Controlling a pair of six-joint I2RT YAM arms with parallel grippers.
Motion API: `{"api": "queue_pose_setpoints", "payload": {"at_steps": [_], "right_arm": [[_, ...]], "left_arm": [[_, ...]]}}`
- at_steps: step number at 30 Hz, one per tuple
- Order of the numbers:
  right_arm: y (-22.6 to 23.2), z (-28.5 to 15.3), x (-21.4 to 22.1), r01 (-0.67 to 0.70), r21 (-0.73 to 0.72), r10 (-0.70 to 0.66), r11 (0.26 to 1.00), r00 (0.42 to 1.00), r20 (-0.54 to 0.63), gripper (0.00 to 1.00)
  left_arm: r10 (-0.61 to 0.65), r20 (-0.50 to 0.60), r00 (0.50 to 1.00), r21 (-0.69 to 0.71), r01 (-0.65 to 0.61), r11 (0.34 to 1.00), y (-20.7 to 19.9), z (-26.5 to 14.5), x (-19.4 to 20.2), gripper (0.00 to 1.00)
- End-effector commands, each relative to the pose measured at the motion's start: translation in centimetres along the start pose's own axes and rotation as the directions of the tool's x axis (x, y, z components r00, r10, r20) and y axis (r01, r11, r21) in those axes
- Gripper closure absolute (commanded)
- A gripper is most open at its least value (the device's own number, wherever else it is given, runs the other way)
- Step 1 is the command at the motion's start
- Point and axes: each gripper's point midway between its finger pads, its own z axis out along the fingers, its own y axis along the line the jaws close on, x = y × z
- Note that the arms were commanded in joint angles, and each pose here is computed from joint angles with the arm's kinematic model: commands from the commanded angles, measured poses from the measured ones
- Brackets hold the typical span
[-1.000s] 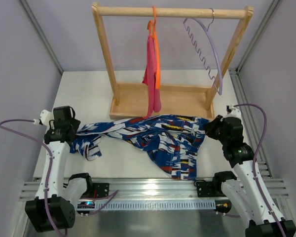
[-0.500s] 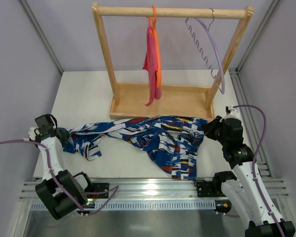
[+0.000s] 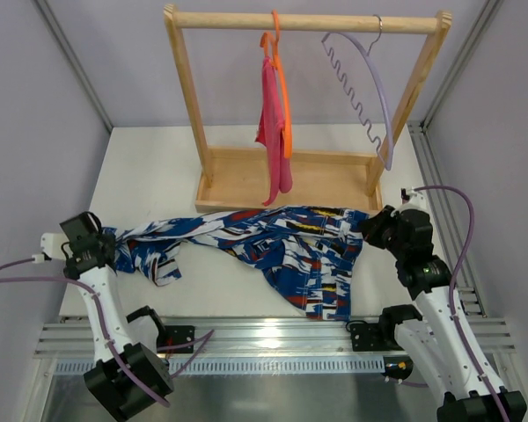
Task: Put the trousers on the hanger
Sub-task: Fold the trousers
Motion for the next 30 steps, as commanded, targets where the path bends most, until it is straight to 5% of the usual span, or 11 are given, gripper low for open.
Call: {"api": "queue_pose_setpoints", "payload": {"at_steps": [1,3,9,30], "right_arm": [[0.9,0.1,-0.8,0.009,-0.038,-0.008,0.999,1.0,0.024,0.96],[0.7,0.0,-0.9,0.016,-0.03,-0.016,0.999,1.0,0.025,0.96],[0.2,0.2,-0.7,0.024,-0.008,-0.023,1.0,1.0,0.018,0.96],[-0.8,-0.4,-1.3,0.046,0.062,-0.048,0.997,0.998,0.028,0.96]], "left_arm": [[0.004,-0.086,0.996,0.207,0.014,0.978,-3.1,-0.1,1.9,0.64],[0.023,-0.19,0.982,0.272,0.03,0.962,-4.0,-0.7,3.9,0.66],[0.043,-0.251,0.967,0.274,0.029,0.961,-3.4,-0.4,5.6,0.66],[-0.043,-0.13,0.991,-0.099,0.03,0.995,3.7,1.8,4.4,0.66]]}}
